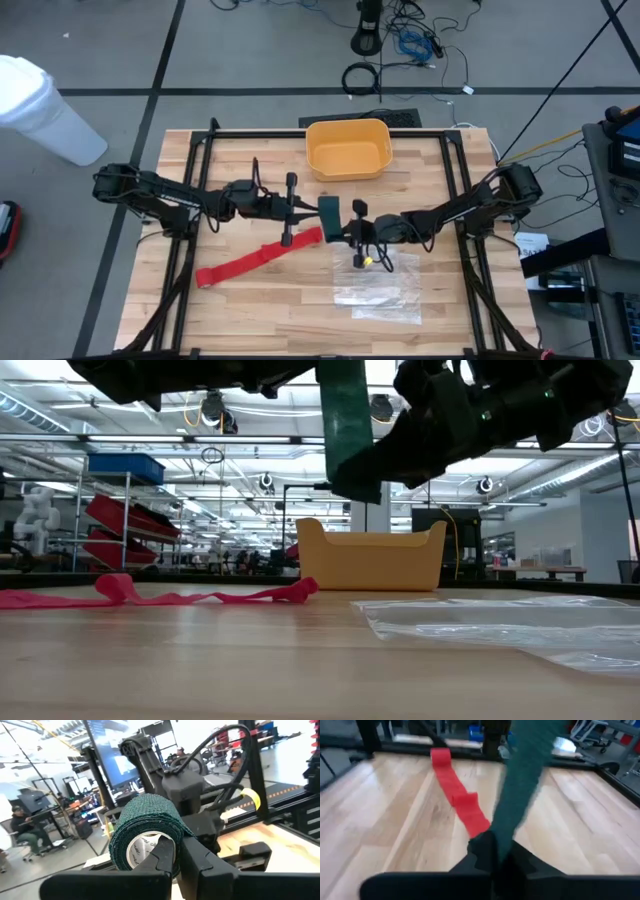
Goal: Roll bandage
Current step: Roll the green bandage
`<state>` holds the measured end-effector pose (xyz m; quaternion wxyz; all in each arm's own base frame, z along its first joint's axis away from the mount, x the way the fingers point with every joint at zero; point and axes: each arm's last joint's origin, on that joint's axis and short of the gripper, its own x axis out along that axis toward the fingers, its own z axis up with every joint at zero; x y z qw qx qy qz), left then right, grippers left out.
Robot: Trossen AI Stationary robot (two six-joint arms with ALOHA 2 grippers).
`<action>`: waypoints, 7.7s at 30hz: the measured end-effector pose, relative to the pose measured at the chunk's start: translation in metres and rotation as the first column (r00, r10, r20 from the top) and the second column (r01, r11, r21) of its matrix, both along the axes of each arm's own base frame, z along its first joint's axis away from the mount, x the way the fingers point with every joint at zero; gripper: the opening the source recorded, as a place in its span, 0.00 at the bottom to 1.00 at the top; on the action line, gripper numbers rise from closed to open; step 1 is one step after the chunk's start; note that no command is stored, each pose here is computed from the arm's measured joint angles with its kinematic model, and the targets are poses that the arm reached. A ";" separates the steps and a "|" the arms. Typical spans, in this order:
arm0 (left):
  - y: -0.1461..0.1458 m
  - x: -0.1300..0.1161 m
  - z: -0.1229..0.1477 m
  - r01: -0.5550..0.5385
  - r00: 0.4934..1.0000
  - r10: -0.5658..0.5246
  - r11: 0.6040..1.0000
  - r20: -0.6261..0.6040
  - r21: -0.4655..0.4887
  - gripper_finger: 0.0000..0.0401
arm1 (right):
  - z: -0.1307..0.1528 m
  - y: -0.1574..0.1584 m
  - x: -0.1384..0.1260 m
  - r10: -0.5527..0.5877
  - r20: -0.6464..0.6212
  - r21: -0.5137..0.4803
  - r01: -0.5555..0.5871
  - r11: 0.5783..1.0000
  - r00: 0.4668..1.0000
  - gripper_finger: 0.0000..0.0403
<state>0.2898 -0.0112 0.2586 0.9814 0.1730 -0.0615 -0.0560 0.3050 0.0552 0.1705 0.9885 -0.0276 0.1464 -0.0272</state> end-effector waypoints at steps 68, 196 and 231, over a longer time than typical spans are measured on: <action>-0.004 0.012 -0.043 -0.032 0.961 0.029 0.999 -0.277 -0.005 0.03 | 0.048 0.032 -0.004 0.129 0.174 -0.659 0.018 0.752 0.976 0.23; -0.034 -0.005 -0.002 -0.086 0.995 0.084 0.996 -0.056 -0.030 0.03 | 0.018 -0.006 -0.033 0.022 0.491 0.272 -0.178 0.946 0.871 0.16; -0.032 -0.003 -0.001 -0.174 0.984 0.173 0.984 -0.031 -0.034 0.03 | 0.030 -0.027 -0.021 -0.042 0.520 0.300 -0.137 0.944 0.853 0.28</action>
